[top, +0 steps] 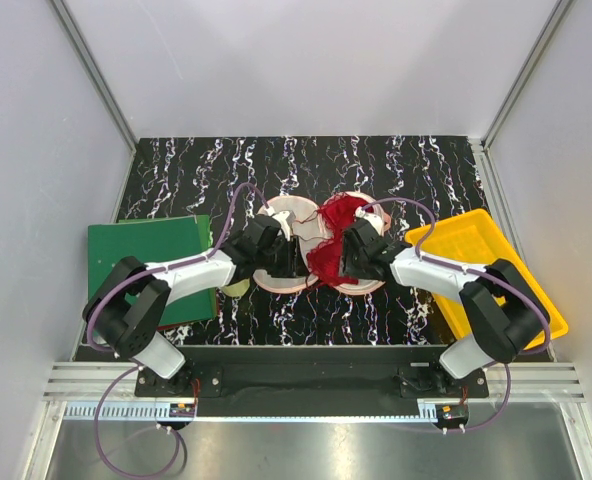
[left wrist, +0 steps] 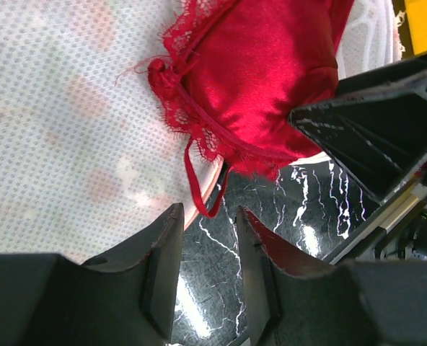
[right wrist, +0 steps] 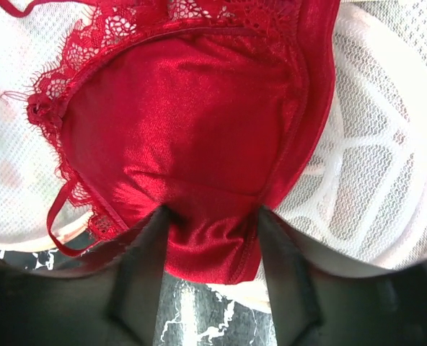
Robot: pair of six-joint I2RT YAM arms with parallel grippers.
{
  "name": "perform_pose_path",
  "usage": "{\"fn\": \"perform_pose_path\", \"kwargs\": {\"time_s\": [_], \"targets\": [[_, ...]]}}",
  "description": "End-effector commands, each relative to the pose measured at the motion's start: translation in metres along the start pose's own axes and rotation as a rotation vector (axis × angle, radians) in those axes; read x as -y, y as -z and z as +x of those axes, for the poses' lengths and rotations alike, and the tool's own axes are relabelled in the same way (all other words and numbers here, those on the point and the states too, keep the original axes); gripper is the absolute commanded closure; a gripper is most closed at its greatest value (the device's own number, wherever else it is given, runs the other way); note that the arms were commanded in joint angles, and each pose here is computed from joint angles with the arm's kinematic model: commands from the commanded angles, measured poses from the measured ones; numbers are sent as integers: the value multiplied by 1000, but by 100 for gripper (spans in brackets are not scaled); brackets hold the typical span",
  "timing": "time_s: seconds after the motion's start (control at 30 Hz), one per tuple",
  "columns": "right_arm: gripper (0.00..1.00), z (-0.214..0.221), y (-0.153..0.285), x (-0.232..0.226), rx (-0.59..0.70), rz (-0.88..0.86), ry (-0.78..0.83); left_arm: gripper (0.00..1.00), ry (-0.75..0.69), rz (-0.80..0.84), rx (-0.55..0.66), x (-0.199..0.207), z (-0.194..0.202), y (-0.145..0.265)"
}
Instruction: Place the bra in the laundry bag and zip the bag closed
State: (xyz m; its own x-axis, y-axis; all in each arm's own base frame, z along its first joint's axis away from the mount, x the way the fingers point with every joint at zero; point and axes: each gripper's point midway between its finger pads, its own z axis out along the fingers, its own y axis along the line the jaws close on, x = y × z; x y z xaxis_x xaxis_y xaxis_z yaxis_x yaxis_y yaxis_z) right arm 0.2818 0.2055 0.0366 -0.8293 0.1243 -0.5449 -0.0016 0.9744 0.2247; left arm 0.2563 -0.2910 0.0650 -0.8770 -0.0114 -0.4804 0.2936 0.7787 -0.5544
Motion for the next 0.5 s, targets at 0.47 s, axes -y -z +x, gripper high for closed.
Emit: {"fn": "perform_pose_path", "kwargs": {"time_s": [0.47], "targets": [[92, -69, 38, -30, 169, -71, -16, 29, -68, 117, 17, 28, -3, 1]]}}
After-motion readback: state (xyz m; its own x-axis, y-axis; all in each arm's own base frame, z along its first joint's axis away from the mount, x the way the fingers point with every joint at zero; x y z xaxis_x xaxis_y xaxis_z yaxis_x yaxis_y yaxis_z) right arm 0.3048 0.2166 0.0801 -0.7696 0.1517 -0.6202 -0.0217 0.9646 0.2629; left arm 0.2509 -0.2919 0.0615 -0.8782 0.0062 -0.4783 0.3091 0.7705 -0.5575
